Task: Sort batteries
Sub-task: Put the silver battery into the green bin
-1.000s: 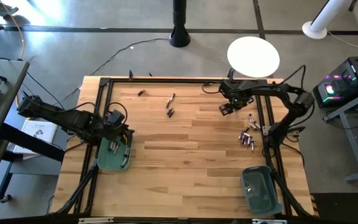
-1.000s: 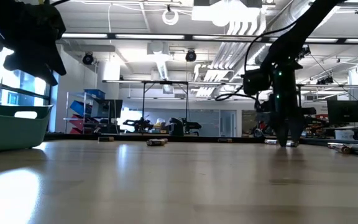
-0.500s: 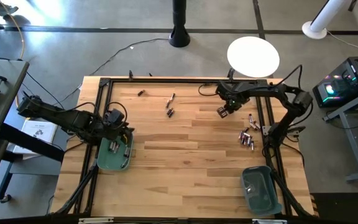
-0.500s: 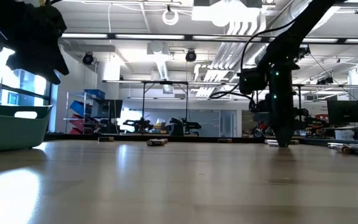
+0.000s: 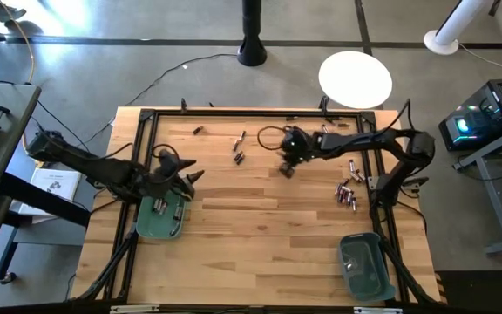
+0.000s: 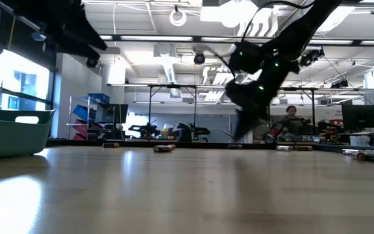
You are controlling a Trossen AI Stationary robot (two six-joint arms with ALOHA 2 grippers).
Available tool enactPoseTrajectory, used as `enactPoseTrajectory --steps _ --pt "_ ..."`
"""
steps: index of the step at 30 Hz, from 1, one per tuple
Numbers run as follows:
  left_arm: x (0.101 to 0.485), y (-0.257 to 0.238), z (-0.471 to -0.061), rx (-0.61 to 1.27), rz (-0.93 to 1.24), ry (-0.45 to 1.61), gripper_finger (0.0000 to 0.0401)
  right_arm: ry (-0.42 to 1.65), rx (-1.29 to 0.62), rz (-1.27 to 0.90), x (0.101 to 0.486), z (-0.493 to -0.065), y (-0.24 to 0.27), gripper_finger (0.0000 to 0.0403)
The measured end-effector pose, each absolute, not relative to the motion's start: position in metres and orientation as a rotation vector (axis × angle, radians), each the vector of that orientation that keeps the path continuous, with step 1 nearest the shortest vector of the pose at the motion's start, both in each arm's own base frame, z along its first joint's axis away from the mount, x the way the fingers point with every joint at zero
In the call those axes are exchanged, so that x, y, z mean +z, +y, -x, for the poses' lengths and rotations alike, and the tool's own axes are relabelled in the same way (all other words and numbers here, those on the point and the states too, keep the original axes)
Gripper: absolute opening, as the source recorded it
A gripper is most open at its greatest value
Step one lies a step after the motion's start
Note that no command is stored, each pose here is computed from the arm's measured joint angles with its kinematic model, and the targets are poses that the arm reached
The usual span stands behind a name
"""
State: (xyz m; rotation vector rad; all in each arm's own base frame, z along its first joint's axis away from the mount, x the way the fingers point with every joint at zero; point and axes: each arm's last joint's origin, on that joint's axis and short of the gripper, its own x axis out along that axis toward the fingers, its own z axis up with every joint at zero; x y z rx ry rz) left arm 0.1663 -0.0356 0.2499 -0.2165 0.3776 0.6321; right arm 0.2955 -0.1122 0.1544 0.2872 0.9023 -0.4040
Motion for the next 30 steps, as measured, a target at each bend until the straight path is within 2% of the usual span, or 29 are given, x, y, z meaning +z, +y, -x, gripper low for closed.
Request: enactPoseTrajectory --steps 5,10,17,30 --pt "0.245 -0.038 -0.19 0.654 0.163 0.345 0.0216 0.517 -0.148 -0.161 0.183 -0.331 -0.089 0.002" --pt "0.242 -0.037 -0.211 0.614 0.114 0.317 0.0216 0.348 -0.085 -0.064 0.197 -0.342 -0.075 0.002" --pt "0.244 -0.022 -0.232 0.531 0.072 0.277 0.0216 0.346 -0.049 -0.033 0.195 -0.346 -0.065 0.0019" --pt "0.236 -0.004 -0.234 0.499 0.048 0.295 0.0216 0.36 -0.041 -0.025 0.192 -0.347 -0.062 0.0019"
